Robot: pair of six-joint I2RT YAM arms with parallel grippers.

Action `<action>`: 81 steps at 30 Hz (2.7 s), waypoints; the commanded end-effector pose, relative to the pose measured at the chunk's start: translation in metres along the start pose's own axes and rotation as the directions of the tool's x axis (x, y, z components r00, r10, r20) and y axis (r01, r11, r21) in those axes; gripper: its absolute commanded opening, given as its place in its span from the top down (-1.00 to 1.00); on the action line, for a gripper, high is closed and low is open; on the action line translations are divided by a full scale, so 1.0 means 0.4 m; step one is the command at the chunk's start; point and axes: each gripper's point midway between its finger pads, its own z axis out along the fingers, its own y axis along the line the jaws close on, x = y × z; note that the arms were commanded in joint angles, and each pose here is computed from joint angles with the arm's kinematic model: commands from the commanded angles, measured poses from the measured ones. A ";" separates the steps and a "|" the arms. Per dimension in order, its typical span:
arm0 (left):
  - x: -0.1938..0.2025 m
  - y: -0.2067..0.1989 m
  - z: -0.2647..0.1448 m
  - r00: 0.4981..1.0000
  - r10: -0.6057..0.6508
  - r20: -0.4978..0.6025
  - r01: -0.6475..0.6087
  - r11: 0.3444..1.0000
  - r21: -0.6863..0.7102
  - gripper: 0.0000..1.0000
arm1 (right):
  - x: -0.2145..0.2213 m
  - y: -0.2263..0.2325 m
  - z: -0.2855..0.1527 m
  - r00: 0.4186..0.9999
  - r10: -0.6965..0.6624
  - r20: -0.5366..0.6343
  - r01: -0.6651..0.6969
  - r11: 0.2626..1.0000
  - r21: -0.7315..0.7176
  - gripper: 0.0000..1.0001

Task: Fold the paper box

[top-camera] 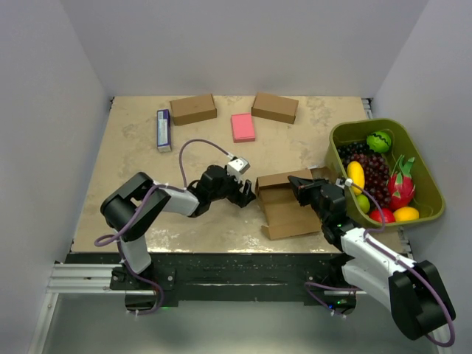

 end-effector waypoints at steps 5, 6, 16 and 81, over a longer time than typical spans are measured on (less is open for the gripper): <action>-0.042 -0.070 -0.003 0.986 0.127 0.105 -0.137 0.986 0.097 -0.58 | -0.033 -0.034 0.006 0.998 0.013 0.064 -0.015 0.999 0.043 1.00; -0.034 -0.071 0.001 0.987 0.130 0.097 -0.140 0.985 0.105 -0.59 | -0.032 -0.033 0.005 0.998 0.012 0.062 -0.015 0.999 0.042 1.00; -0.046 -0.089 -0.001 0.974 0.181 0.134 -0.198 0.972 0.129 -0.61 | -0.032 -0.029 0.008 0.998 0.009 0.062 -0.011 0.999 0.038 1.00; -0.145 -0.121 -0.025 0.907 0.172 0.384 -0.234 0.965 0.120 -0.89 | -0.062 -0.167 0.002 0.989 -0.107 0.105 0.089 0.981 0.170 1.00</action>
